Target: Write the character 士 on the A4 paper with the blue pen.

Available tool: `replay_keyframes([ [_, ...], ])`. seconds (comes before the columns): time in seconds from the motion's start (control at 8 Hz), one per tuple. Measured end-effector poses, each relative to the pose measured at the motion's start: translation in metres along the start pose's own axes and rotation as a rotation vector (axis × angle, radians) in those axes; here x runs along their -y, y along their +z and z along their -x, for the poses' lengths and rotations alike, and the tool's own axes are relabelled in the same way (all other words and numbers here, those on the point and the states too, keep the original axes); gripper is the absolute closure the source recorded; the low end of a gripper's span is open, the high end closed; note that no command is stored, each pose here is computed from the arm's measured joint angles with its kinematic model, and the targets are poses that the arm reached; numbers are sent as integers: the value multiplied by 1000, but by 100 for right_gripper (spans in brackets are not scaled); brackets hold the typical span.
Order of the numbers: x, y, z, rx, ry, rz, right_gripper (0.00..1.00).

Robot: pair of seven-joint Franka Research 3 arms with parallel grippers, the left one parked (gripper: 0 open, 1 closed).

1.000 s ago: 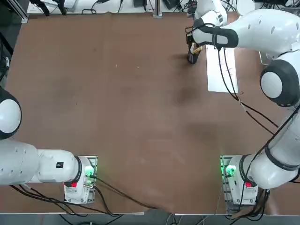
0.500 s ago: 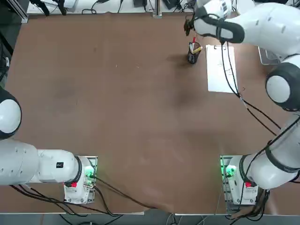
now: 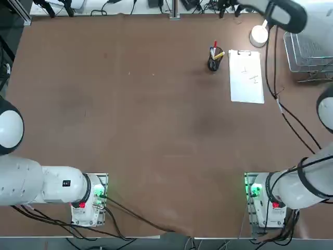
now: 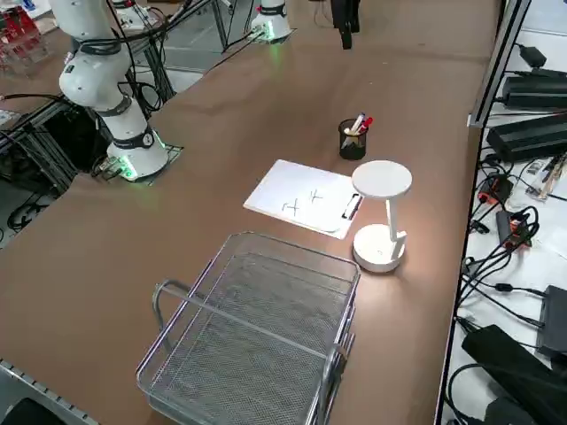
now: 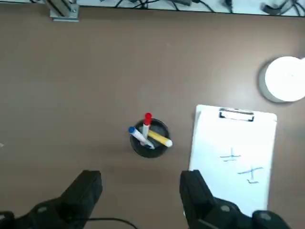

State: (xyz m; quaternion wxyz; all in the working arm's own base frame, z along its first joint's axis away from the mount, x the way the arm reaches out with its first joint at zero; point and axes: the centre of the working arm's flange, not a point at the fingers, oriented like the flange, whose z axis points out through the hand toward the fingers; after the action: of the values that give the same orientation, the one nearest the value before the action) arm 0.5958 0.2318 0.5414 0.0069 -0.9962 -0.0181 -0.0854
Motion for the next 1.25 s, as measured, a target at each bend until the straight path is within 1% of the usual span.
replay_keyframes([
  [0.5, -94, -71, 27, 129, 45, 42, 0],
  [0.75, -138, -91, 38, 165, 48, 50, 0],
  [0.88, -152, -97, 42, 179, 52, 50, 0],
  [1.12, -164, -106, 48, 190, 26, 39, 0],
  [1.25, -169, -108, 49, 191, 21, 8, 0],
])
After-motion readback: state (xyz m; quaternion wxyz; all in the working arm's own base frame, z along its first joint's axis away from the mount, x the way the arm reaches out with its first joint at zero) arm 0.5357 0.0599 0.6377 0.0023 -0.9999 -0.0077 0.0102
